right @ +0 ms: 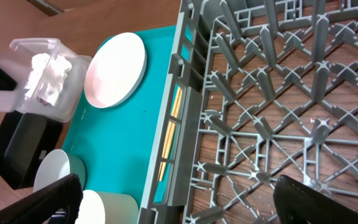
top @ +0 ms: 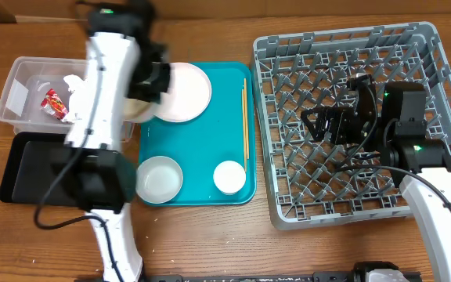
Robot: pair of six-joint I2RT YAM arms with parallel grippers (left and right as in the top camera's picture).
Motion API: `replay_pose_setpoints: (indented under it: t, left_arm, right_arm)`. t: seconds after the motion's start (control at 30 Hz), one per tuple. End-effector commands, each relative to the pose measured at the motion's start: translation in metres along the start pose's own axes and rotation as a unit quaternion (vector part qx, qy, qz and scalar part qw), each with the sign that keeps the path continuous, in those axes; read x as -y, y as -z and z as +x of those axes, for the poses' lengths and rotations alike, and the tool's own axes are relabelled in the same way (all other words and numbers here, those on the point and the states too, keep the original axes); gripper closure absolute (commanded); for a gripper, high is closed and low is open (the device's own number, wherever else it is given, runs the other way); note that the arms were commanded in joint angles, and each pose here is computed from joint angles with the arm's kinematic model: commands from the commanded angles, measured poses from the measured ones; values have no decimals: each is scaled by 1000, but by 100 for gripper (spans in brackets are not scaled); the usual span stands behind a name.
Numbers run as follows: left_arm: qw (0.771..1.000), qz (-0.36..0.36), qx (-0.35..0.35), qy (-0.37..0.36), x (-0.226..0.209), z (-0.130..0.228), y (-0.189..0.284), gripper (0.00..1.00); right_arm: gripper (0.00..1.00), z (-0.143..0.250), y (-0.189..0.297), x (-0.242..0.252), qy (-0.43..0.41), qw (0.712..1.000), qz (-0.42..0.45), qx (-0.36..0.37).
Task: Sort waste into correct bins and load items into the dishwasher
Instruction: 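Carry the pink bowl left and pour rice onto the black tray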
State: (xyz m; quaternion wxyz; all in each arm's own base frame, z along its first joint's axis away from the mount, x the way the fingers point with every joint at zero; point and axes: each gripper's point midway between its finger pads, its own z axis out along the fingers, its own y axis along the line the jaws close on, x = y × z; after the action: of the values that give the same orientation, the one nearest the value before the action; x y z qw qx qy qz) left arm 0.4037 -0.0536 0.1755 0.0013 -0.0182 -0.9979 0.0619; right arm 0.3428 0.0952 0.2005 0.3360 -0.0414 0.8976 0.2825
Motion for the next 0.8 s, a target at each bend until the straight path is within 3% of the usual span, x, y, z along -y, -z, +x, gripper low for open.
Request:
replay_pose_setpoints:
  t: [0.0,0.17,0.43,0.77]
  left_arm:
    - [997,27,70,23,-34,14,57,96]
    - [993,68,78,62,-65,61,66,96]
    - [963,175,134,155,-119,118,3,96]
    - [902,301,238,200,-142,98,-36,96]
  right_arm:
    - [0,-10,4,-4,6,1000,-4,13]
    - [0,-8,4,-4,3,1000,-4,9]
    - [0,-7,4,-4,2,1000,-3,6]
    - [0,-1,4,-3,-5,1000,-1,-5]
